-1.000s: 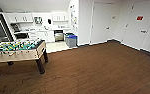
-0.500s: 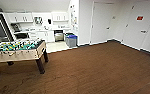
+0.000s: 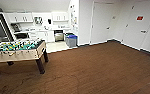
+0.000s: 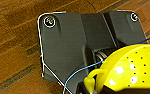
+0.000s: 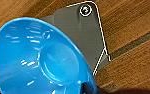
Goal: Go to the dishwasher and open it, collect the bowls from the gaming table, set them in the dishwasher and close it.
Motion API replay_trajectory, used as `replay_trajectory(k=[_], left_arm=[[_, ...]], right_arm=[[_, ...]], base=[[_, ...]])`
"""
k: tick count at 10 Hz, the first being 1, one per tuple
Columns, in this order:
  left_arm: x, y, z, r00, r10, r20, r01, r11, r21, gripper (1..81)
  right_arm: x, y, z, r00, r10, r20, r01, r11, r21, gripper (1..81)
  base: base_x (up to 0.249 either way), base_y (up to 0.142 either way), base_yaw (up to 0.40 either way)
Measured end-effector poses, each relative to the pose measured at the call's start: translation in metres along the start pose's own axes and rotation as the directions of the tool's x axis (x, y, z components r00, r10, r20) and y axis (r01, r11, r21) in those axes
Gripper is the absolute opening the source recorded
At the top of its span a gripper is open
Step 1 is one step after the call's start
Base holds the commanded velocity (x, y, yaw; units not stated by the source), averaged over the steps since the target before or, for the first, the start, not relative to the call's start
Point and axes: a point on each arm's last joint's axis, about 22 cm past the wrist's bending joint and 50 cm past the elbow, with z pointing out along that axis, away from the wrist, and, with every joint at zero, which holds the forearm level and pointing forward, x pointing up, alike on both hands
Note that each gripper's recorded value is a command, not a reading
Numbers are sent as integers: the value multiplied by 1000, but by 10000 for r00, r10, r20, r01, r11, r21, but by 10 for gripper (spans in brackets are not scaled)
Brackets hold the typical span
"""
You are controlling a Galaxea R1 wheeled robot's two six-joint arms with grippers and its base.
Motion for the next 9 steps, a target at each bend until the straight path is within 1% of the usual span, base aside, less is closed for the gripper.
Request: replay_trajectory(k=[1, 2, 3, 4, 5, 6, 8, 9], left_arm=[[0, 0, 0, 10000, -1, 0, 1, 10000, -1, 10], [-8, 1, -1, 10000, -17, 62, 17, 10000, -7, 10], [-18, 2, -1, 9998, -48, 192, 48, 10000, -11, 10], [-9, 1, -1, 9999, -30, 109, 30, 10000, -8, 10], [7, 0, 0, 9999, 23, -153, -23, 10000, -13, 10], [9, 0, 0, 9998, 24, -209, -25, 10000, -24, 10], [-5, 1, -1, 10000, -25, -17, 25, 10000, -27, 10], [-5, 1, -1, 10000, -25, -13, 25, 10000, -26, 10]], right_arm=[[0, 0, 0, 10000, -4, 4, 4, 10000, -1, 10], [-7, 1, -1, 10000, 10, 57, -10, 10000, -7, 10], [-19, 3, -2, 9998, -2, 218, 3, 10000, -62, 10], [-13, 2, -1, 9998, -13, 199, 14, 10000, -59, 10], [4, -1, 0, 10000, -59, -53, 60, 10000, 20, 10], [6, -1, 1, 9999, -61, -89, 61, 10000, 34, 10], [-6, 1, -1, 10000, -37, 82, 37, 10000, -14, 10], [-5, 0, -1, 10000, -38, 67, 39, 10000, -5, 10]], base=[[93, 0, 0], [130, 0, 0], [136, 0, 0], [137, 0, 0], [137, 0, 0], [137, 0, 0], [138, 0, 0], [136, 0, 0]])
